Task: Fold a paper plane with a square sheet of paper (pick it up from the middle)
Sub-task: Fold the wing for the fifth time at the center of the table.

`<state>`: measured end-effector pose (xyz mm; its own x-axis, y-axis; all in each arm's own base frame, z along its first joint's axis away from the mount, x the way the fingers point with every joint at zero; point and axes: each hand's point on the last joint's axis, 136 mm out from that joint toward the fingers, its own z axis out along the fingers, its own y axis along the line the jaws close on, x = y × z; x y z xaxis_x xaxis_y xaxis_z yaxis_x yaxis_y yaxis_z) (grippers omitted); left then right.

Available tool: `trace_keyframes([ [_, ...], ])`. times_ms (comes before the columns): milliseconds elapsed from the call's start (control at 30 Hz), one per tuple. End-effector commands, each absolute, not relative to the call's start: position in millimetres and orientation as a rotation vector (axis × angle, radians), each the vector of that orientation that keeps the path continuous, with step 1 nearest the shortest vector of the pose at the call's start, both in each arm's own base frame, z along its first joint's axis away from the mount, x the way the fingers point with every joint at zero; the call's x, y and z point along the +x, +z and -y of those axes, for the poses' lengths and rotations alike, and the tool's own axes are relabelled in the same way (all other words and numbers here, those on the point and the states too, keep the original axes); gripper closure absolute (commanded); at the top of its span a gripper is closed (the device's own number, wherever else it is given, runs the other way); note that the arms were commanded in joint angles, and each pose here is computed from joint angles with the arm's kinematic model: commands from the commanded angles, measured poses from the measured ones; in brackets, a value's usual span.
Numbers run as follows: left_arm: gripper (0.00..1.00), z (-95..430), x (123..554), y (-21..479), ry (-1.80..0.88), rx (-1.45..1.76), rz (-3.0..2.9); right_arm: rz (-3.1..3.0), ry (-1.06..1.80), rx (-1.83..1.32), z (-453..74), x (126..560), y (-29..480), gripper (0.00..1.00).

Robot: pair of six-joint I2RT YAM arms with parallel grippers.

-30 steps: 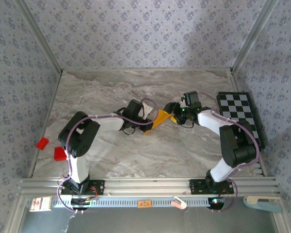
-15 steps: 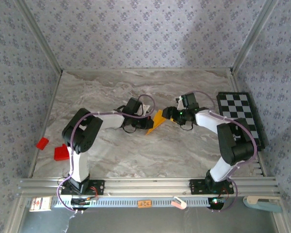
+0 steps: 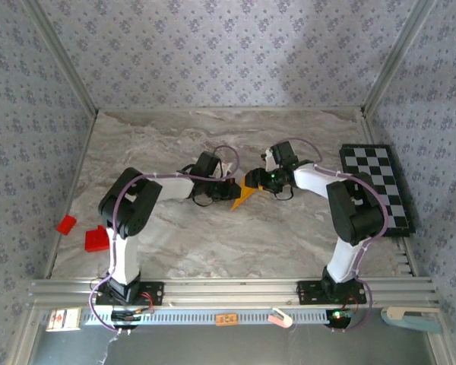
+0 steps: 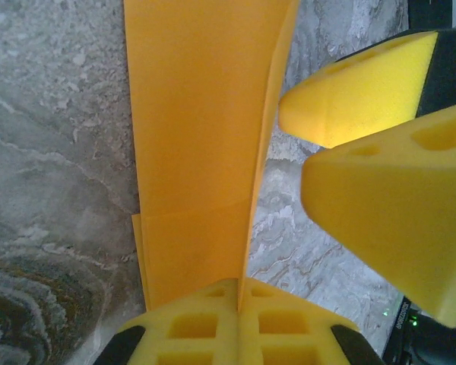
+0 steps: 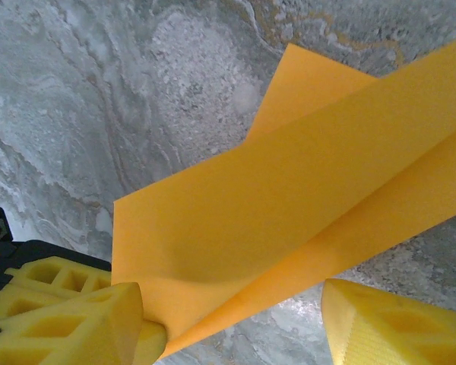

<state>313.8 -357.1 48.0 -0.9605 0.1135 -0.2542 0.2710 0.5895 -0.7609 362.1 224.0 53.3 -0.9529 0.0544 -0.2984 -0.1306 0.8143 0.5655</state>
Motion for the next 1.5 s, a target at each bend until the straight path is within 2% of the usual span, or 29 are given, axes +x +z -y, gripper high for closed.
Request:
trace_keyframes([
  [0,1.00,360.7,316.3,45.7,-1.358,0.312,-2.647,-2.746,0.813,-0.069,-221.1,361.3,46.1,0.35],
  [1000,1.00,362.8,313.7,36.9,-1.393,0.291,-2.710,-2.925,0.618,0.079,-207.7,357.8,3.3,0.37],
  [1233,0.97,362.2,313.5,35.9,-1.389,0.288,-2.712,-2.990,0.460,0.141,-198.3,357.9,-8.4,0.38],
  [1467,0.88,358.1,313.5,41.0,-1.377,0.288,-2.699,-3.041,0.355,0.181,-190.3,353.3,-18.5,0.41],
])
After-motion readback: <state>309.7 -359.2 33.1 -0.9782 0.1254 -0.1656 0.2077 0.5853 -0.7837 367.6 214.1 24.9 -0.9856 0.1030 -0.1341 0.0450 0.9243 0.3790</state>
